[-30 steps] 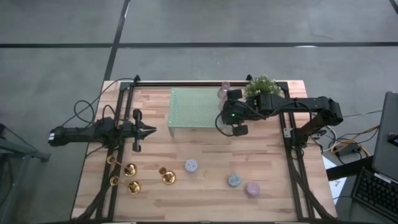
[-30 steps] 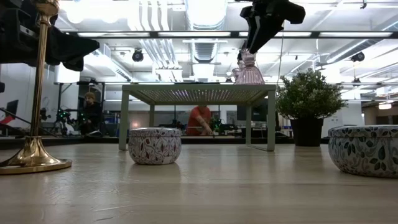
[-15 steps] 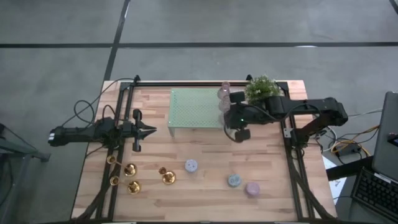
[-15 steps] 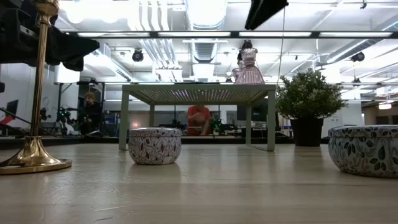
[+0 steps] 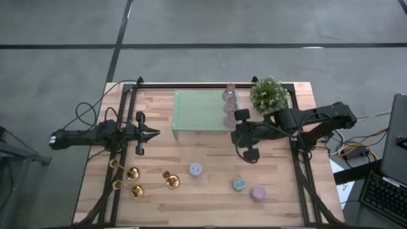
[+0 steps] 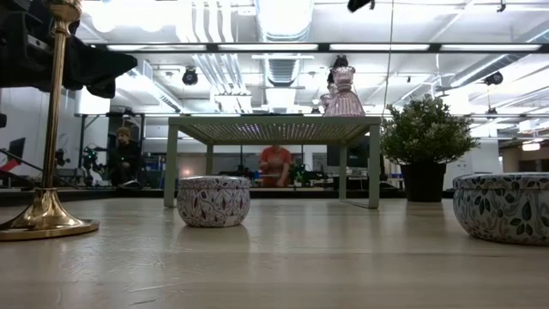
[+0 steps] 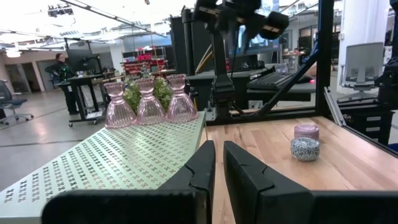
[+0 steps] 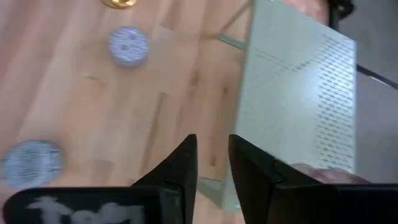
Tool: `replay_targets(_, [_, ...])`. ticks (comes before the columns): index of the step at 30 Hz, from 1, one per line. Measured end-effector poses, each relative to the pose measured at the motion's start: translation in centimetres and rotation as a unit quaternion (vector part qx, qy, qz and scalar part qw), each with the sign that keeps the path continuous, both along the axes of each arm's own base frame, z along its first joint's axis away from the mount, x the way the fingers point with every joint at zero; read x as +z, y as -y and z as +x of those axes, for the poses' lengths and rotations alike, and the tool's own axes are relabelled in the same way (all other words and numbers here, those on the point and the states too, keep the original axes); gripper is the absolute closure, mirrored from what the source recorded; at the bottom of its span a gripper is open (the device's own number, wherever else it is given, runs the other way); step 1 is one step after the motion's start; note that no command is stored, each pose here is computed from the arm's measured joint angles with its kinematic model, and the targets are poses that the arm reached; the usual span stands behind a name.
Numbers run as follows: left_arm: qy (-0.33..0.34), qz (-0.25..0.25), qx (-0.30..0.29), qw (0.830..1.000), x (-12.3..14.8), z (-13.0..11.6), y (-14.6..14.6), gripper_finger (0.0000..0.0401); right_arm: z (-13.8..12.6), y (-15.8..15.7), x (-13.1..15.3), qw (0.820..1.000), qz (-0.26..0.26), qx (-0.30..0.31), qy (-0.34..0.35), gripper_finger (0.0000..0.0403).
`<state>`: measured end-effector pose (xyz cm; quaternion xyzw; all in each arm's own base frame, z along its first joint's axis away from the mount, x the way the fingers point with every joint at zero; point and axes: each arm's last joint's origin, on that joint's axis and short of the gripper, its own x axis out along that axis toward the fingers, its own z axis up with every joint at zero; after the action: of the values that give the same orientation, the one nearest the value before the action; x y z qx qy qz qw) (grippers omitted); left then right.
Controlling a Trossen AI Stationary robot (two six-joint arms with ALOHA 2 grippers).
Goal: Pick & Place candle stick holders
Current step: Put the bottom right gold candle holder on the shelf
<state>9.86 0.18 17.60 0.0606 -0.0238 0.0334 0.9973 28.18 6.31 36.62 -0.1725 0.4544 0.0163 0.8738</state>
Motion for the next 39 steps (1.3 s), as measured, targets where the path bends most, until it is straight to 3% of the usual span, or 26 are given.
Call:
replay_targets(9, [0.0, 0.0, 0.0, 1.0, 0.0, 0.0, 0.0, 0.0364, -0.9, -3.3, -0.3, 0.998, 0.04, 0.037, -0.008, 0.0389])
replay_targets(23, [0.0, 0.0, 0.0, 1.0, 0.0, 0.0, 0.0, 0.0364, -1.7, -7.6, -2.1, 0.993, 0.083, 0.07, -0.04, 0.0394])
replay_targets(33, [0.0, 0.0, 0.0, 1.0, 0.0, 0.0, 0.0, 0.0364, -2.6, -9.7, -3.4, 0.986, 0.109, 0.124, 0.036, 0.0394])
replay_targets(39, [0.0, 0.0, 0.0, 1.0, 0.0, 0.0, 0.0, 0.0364, -4.4, -9.3, -4.4, 0.981, 0.119, 0.118, 0.097, 0.0394])
